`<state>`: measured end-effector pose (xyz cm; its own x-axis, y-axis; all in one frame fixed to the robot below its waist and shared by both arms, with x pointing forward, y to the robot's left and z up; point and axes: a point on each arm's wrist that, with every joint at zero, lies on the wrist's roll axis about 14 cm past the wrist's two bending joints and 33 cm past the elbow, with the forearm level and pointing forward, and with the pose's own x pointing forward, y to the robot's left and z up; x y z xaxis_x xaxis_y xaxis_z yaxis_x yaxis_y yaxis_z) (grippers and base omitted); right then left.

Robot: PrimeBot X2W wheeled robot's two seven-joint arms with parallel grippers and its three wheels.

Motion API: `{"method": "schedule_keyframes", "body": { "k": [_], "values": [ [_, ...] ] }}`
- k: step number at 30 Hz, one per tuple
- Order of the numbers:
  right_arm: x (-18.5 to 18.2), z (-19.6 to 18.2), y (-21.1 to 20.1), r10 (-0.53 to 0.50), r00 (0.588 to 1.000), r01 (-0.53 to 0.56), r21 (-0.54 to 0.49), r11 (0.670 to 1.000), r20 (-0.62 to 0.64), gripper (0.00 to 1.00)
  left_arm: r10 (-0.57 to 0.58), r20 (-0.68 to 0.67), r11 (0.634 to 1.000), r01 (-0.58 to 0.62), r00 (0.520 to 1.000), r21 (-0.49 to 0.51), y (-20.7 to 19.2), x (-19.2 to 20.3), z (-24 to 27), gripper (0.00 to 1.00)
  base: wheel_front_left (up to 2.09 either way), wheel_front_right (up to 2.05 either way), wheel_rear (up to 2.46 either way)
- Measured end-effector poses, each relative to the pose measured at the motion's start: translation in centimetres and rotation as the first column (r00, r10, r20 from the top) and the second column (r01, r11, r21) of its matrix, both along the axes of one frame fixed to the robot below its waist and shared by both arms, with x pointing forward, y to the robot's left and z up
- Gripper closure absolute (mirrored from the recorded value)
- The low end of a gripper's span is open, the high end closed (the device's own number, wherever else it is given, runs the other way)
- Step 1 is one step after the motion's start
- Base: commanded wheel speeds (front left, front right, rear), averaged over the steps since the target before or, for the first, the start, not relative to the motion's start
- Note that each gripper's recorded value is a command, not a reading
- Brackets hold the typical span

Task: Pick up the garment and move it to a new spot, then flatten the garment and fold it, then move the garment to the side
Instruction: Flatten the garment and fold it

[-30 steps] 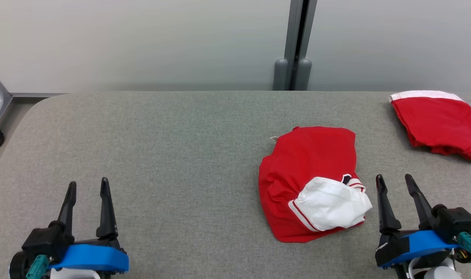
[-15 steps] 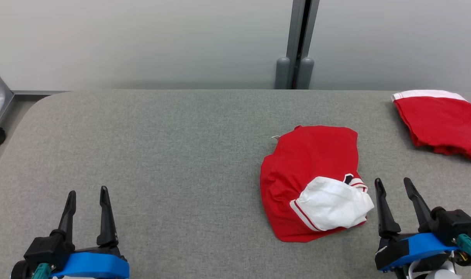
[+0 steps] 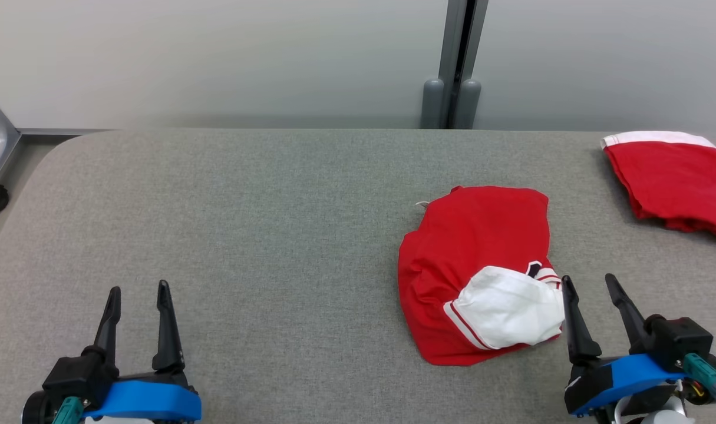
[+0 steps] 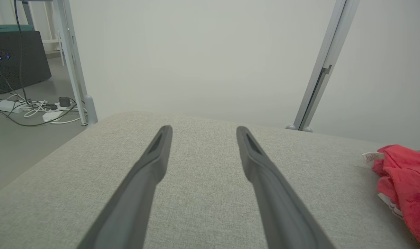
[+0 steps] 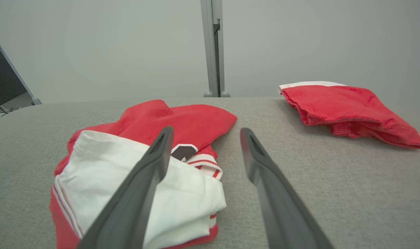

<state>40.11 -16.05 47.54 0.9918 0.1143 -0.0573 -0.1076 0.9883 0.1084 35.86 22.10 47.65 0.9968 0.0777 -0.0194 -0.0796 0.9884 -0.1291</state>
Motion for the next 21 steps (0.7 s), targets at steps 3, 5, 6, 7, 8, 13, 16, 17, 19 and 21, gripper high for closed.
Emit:
{"method": "schedule_keyframes", "body": {
  "k": [3, 5, 6, 7, 8, 13, 16, 17, 19, 21],
  "values": [
    [0.1, -1.2, 0.4, 0.012, 0.999, -0.012, -0.009, 1.000, -0.036, 0.00, -0.007, 0.000, 1.000, 0.007, 1.000, -0.004, -0.2, 0.4, -0.1, 0.00, 0.00, 0.00, 0.00],
    [0.1, -2.3, 0.5, 0.017, 0.997, -0.018, -0.013, 1.000, -0.073, 0.00, -0.012, 0.000, 1.000, 0.012, 1.000, -0.004, -0.5, 0.6, -0.1, 0.00, 0.00, 0.00, 0.00],
    [0.2, -2.9, 0.6, 0.019, 0.996, -0.020, -0.013, 1.000, -0.090, 0.00, -0.011, -0.002, 1.000, 0.011, 1.000, -0.009, -0.6, 0.7, -0.2, 0.00, 0.00, 0.00, 0.00],
    [0.2, -3.4, 0.7, 0.021, 0.994, -0.022, -0.013, 1.000, -0.104, 0.00, -0.012, -0.004, 1.000, 0.012, 1.000, -0.009, -0.6, 0.8, -0.3, 0.00, 0.00, 0.00, 0.00],
    [0.2, -4.0, 0.7, 0.022, 0.992, -0.024, -0.015, 1.000, -0.122, 0.00, -0.016, -0.005, 1.000, 0.016, 1.000, -0.006, -0.6, 0.9, -0.3, 0.00, 0.00, 0.00, 0.00],
    [0.2, -7.2, 1.1, 0.029, 0.976, -0.033, -0.014, 0.999, -0.215, 0.00, -0.020, -0.015, 1.000, 0.020, 1.000, -0.007, -0.5, 1.3, -0.7, 0.00, 0.00, 0.00, 0.00],
    [-0.1, -9.0, 1.7, 0.044, 0.963, -0.048, -0.012, 0.999, -0.264, 0.00, -0.019, -0.023, 1.000, 0.018, 1.000, -0.009, -0.4, 1.4, -1.0, 0.00, 0.00, 0.00, 0.00],
    [0.0, -9.2, 1.9, 0.048, 0.961, -0.052, -0.006, 0.999, -0.271, 0.00, -0.017, -0.025, 1.000, 0.017, 1.000, -0.008, -0.4, 1.4, -1.0, 0.00, 0.00, 0.00, 0.00],
    [0.1, -9.7, 2.5, 0.064, 0.957, -0.065, 0.005, 0.998, -0.284, 0.13, -0.014, -0.025, 1.000, 0.014, 1.000, -0.006, -0.3, 1.4, -1.0, 0.00, 0.00, 0.00, 0.00],
    [0.1, -9.9, 3.0, 0.076, 0.955, -0.072, 0.022, 0.997, -0.287, 1.00, -0.017, -0.026, 1.000, 0.017, 1.000, -0.007, -0.3, 1.4, -1.1, 0.00, 0.00, 0.00, 0.00]
  ]
}}
